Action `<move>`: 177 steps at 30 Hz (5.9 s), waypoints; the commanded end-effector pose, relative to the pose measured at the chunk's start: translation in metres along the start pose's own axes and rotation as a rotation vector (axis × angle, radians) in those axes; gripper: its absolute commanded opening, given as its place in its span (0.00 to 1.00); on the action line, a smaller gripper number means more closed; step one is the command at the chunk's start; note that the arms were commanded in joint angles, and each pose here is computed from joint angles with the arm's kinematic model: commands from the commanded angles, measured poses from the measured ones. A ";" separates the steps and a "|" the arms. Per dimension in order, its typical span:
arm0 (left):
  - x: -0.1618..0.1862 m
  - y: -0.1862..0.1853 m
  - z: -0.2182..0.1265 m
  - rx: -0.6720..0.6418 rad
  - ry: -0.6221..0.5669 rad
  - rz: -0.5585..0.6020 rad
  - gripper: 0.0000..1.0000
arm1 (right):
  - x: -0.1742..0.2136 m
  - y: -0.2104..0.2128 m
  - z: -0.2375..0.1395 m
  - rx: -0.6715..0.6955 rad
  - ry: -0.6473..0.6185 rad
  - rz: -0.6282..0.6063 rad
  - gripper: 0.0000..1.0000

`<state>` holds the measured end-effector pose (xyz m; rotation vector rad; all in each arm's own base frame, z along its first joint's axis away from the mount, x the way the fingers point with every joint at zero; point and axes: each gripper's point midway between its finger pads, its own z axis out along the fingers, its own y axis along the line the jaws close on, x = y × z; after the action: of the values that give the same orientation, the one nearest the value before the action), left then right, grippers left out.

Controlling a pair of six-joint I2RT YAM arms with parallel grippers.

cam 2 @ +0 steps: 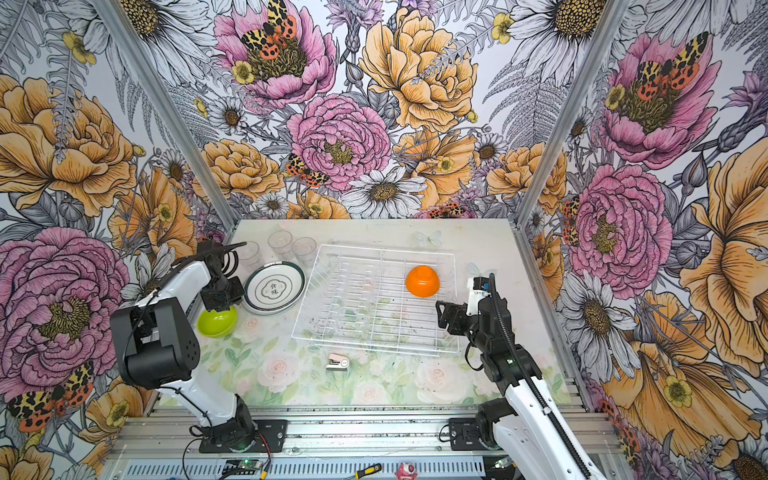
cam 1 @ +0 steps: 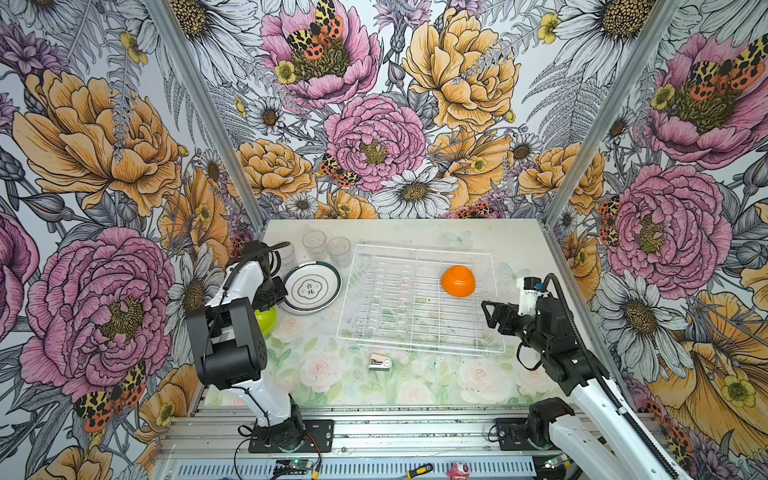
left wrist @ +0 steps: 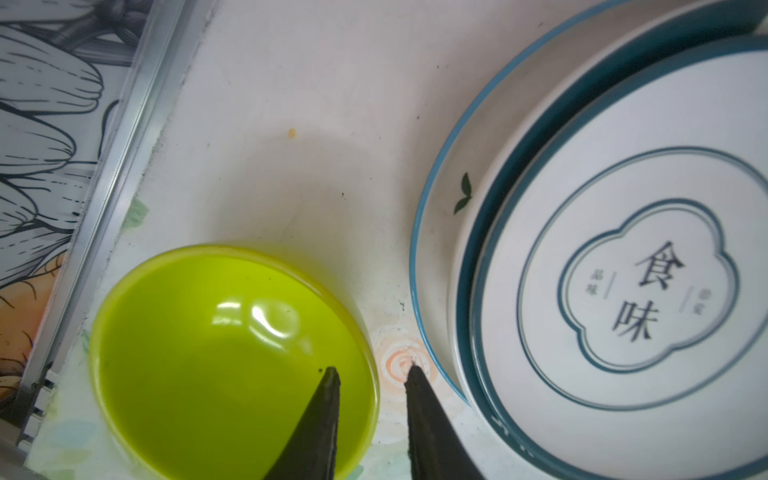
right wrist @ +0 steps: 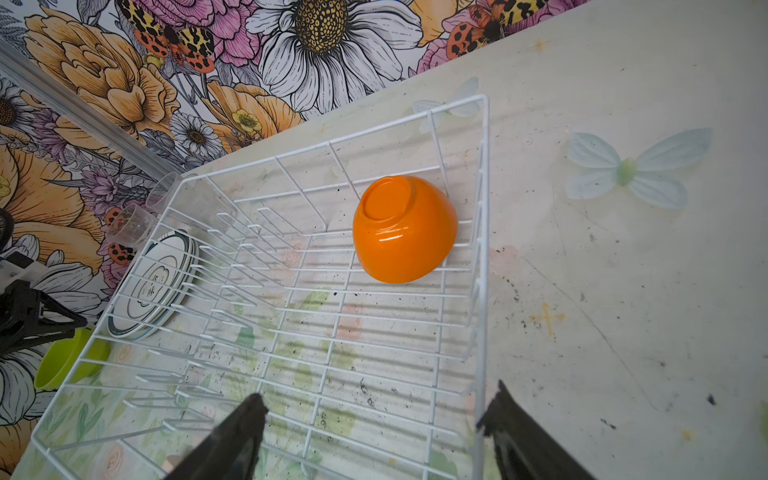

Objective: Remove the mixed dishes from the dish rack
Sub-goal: 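Set the lime-green bowl upright beside the plates and open the left gripper, then move the left gripper back over the rack to the orange bowl, then close the left gripper on the orange bowl rim and lift it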

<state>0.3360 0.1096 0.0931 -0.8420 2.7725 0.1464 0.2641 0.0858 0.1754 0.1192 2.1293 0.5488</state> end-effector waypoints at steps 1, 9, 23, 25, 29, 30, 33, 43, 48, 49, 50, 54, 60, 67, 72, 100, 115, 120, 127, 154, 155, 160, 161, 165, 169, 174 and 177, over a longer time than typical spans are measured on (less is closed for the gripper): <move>-0.012 -0.012 -0.049 0.097 -0.114 -0.013 0.38 | -0.004 -0.004 -0.001 0.016 -0.024 -0.016 0.85; 0.005 -0.070 -0.139 0.287 -0.310 0.089 0.71 | -0.005 -0.006 0.001 0.027 -0.018 -0.016 0.85; 0.086 -0.229 -0.258 0.703 -0.432 0.331 0.93 | -0.008 -0.010 0.008 0.045 0.006 0.025 0.85; 0.099 -0.253 -0.267 0.759 -0.433 0.367 0.93 | -0.010 -0.012 0.010 0.058 0.008 0.027 0.85; 0.126 -0.302 -0.275 0.854 -0.423 0.438 0.96 | -0.015 -0.019 0.012 0.093 0.004 0.034 0.85; 0.130 -0.312 -0.273 0.869 -0.420 0.451 0.96 | -0.016 -0.019 0.012 0.094 0.003 0.034 0.85; 0.138 -0.338 -0.263 0.894 -0.413 0.487 0.97 | -0.020 -0.021 0.012 0.097 0.003 0.042 0.85; 0.156 -0.385 -0.214 0.920 -0.332 0.532 0.98 | -0.015 -0.033 0.017 0.093 0.040 0.101 0.87; 0.164 -0.396 -0.191 0.903 -0.286 0.556 0.98 | -0.014 -0.039 0.014 0.093 0.034 0.118 0.88; 0.166 -0.398 -0.189 0.905 -0.280 0.558 0.99 | -0.014 -0.040 0.014 0.094 0.031 0.124 0.88; 0.167 -0.400 -0.186 0.906 -0.273 0.562 0.99 | -0.013 -0.042 0.014 0.098 0.031 0.130 0.88; 0.171 -0.413 -0.180 0.919 -0.247 0.572 0.99 | -0.008 -0.047 0.018 0.109 0.054 0.149 0.88; 0.179 -0.432 -0.153 0.898 -0.200 0.590 0.98 | 0.000 -0.053 0.023 0.116 0.090 0.176 0.88; 0.184 -0.447 -0.133 0.884 -0.166 0.589 0.95 | 0.001 -0.050 0.023 0.092 0.098 0.198 0.88; 0.192 -0.461 -0.123 0.898 -0.131 0.589 0.94 | 0.003 -0.049 0.024 0.086 0.102 0.211 0.88; 0.211 -0.513 -0.077 1.008 -0.013 0.465 0.99 | 0.014 -0.054 0.025 0.098 0.116 0.249 0.87; 0.215 -0.514 -0.060 0.995 -0.009 0.442 0.99 | 0.013 -0.055 0.026 0.103 0.113 0.252 0.87; 0.219 -0.518 -0.054 0.997 0.006 0.445 0.99 | 0.012 -0.055 0.026 0.102 0.112 0.256 0.87; 0.221 -0.522 -0.053 1.020 0.030 0.428 0.99 | 0.015 -0.057 0.028 0.104 0.114 0.262 0.87; 0.235 -0.528 -0.096 1.254 0.148 0.363 0.99 | 0.011 -0.058 0.027 0.116 0.100 0.251 0.86; 0.236 -0.528 -0.100 1.267 0.154 0.362 0.99 | 0.010 -0.058 0.027 0.116 0.098 0.251 0.86; 0.239 -0.528 -0.119 1.352 0.178 0.326 0.98 | 0.010 -0.058 0.027 0.117 0.097 0.254 0.86; 0.239 -0.527 -0.123 1.364 0.177 0.324 0.98 | 0.011 -0.058 0.027 0.117 0.097 0.255 0.87; 0.242 -0.527 -0.140 1.411 0.170 0.341 0.94 | 0.010 -0.059 0.026 0.121 0.096 0.254 0.86; 0.248 -0.528 -0.148 1.448 0.190 0.342 0.93 | 0.010 -0.060 0.027 0.125 0.098 0.253 0.86; 0.252 -0.530 -0.153 1.491 0.211 0.323 0.92 | 0.010 -0.060 0.027 0.127 0.096 0.253 0.86; 0.252 -0.532 -0.160 1.527 0.226 0.306 0.92 | 0.010 -0.060 0.026 0.125 0.094 0.250 0.86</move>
<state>0.4127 -0.4809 0.1290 -0.0608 2.2434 -1.6447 0.2815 0.0478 0.1244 0.4436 2.2898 0.5915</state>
